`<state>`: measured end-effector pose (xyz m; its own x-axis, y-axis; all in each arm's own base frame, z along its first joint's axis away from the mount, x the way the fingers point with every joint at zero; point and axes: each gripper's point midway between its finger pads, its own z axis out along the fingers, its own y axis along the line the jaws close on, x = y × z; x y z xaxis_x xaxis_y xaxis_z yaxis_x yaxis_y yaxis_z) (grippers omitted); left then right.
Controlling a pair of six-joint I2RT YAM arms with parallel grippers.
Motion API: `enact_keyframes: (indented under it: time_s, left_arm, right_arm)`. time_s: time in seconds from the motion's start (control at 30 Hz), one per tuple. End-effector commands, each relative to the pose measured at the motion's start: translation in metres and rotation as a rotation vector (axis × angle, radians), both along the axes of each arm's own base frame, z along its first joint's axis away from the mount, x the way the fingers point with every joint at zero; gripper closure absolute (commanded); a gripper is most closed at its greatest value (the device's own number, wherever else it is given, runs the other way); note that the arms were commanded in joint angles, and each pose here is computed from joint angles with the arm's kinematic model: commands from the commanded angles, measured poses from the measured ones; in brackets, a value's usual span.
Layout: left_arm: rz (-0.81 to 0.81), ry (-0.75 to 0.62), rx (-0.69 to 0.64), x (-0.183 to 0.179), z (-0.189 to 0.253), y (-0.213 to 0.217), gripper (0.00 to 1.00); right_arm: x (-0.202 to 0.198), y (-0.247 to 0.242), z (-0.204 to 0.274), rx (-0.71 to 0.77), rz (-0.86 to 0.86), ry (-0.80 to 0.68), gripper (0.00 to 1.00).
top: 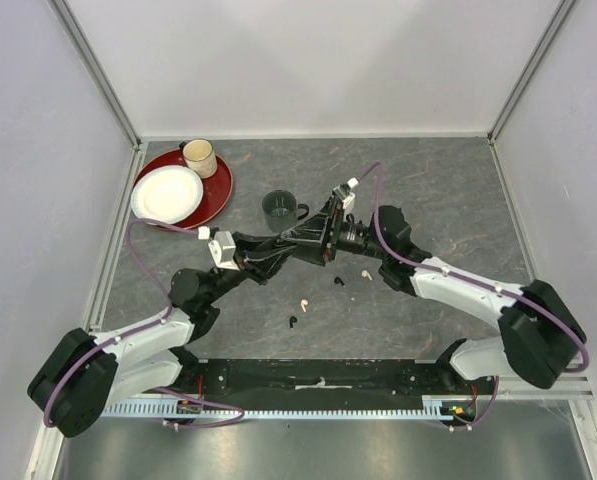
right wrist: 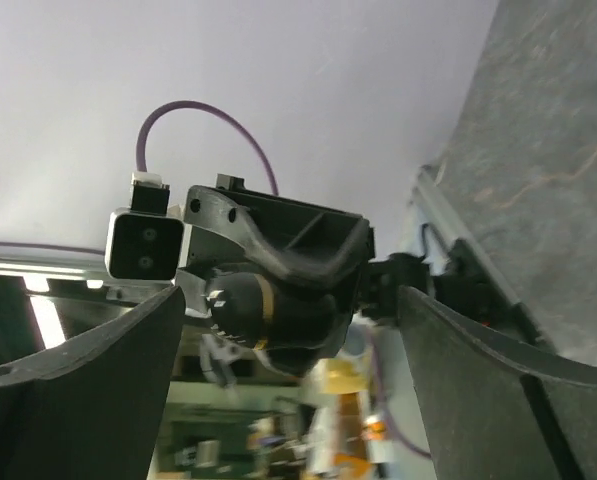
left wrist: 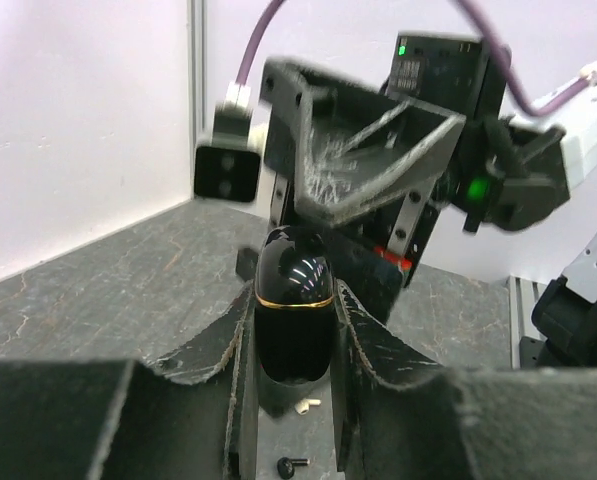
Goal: Insert the wireless bluetooth earbuds into the charging case
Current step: Open the charging case.
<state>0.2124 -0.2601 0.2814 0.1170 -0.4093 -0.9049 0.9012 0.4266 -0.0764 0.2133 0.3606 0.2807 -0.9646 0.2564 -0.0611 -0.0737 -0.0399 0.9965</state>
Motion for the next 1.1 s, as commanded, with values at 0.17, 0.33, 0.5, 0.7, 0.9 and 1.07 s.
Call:
enact_keyframes:
  time_s: [0.17, 0.33, 0.5, 0.7, 0.9, 1.07]
  left_arm:
    - [0.034, -0.152, -0.120, -0.023, 0.015, 0.024, 0.98]
    - [0.036, -0.184, -0.126, -0.027, 0.018, 0.026, 0.98]
    - [0.044, -0.233, -0.118, -0.031, 0.022, 0.029, 0.98]
    - [0.005, -0.272, -0.103, -0.039, 0.025, 0.024, 0.98]
    - [-0.012, -0.290, -0.106, -0.042, 0.029, 0.023, 0.98]
    - [-0.021, -0.309, -0.116, -0.044, 0.035, 0.022, 0.98]
  right_arm:
    - [0.017, -0.041, 0.026, -0.403, -0.200, -0.690, 0.02]
    - [0.013, -0.048, 0.006, -0.528, -0.118, -0.781, 0.02]
    - [0.010, -0.051, -0.012, -0.565, -0.100, -0.771, 0.02]
    - [0.003, -0.043, -0.016, -0.531, -0.057, -0.748, 0.02]
    - [0.001, -0.031, -0.017, -0.504, -0.038, -0.749, 0.04]
    - [-0.002, -0.025, -0.029, -0.519, -0.003, -0.733, 0.04]
